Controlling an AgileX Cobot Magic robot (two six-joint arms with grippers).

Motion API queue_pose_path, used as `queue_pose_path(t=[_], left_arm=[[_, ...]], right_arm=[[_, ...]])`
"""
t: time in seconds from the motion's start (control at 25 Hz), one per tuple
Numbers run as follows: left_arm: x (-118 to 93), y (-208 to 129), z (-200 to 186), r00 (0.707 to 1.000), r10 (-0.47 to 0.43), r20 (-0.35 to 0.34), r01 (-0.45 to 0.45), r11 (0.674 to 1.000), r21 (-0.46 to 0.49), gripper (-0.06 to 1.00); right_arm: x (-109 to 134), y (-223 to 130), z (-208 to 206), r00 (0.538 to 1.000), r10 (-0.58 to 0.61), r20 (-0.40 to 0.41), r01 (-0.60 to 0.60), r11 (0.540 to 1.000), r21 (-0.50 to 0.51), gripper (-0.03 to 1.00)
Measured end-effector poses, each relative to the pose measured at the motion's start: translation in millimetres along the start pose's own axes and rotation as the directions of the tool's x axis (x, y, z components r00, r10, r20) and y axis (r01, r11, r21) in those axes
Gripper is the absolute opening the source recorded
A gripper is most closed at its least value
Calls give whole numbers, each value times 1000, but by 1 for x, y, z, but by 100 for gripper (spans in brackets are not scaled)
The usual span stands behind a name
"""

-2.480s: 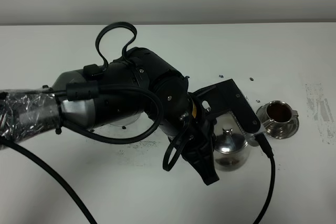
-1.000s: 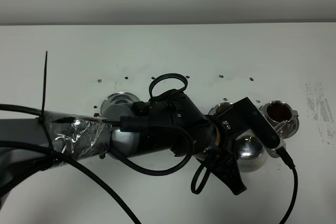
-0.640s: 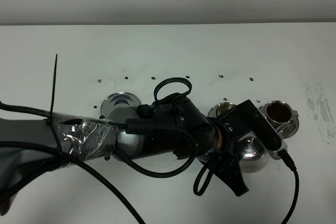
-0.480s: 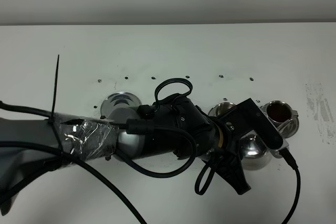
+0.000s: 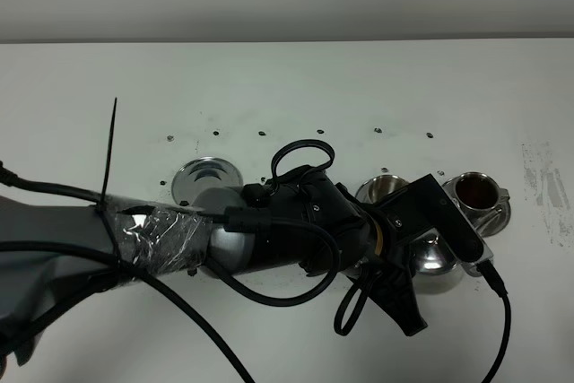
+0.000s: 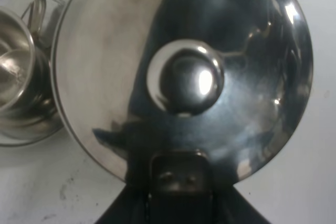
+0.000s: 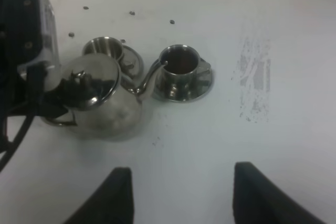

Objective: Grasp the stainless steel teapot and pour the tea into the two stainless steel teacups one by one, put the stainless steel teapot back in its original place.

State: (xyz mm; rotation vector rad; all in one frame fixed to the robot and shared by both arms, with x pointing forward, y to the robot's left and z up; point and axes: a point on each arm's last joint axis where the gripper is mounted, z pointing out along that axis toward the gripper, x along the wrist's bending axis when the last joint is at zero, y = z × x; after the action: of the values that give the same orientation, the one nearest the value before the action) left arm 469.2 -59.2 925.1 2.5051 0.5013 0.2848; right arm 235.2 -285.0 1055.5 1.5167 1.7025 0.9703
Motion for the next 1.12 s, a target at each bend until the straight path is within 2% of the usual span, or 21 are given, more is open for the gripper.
queue_pose_path(t=[1.12], left_arm=[[-1, -3, 0, 1000, 0, 7, 0, 999, 32, 20]], right_arm=[[0, 0, 0, 1000, 0, 0, 0, 1000, 0, 42]])
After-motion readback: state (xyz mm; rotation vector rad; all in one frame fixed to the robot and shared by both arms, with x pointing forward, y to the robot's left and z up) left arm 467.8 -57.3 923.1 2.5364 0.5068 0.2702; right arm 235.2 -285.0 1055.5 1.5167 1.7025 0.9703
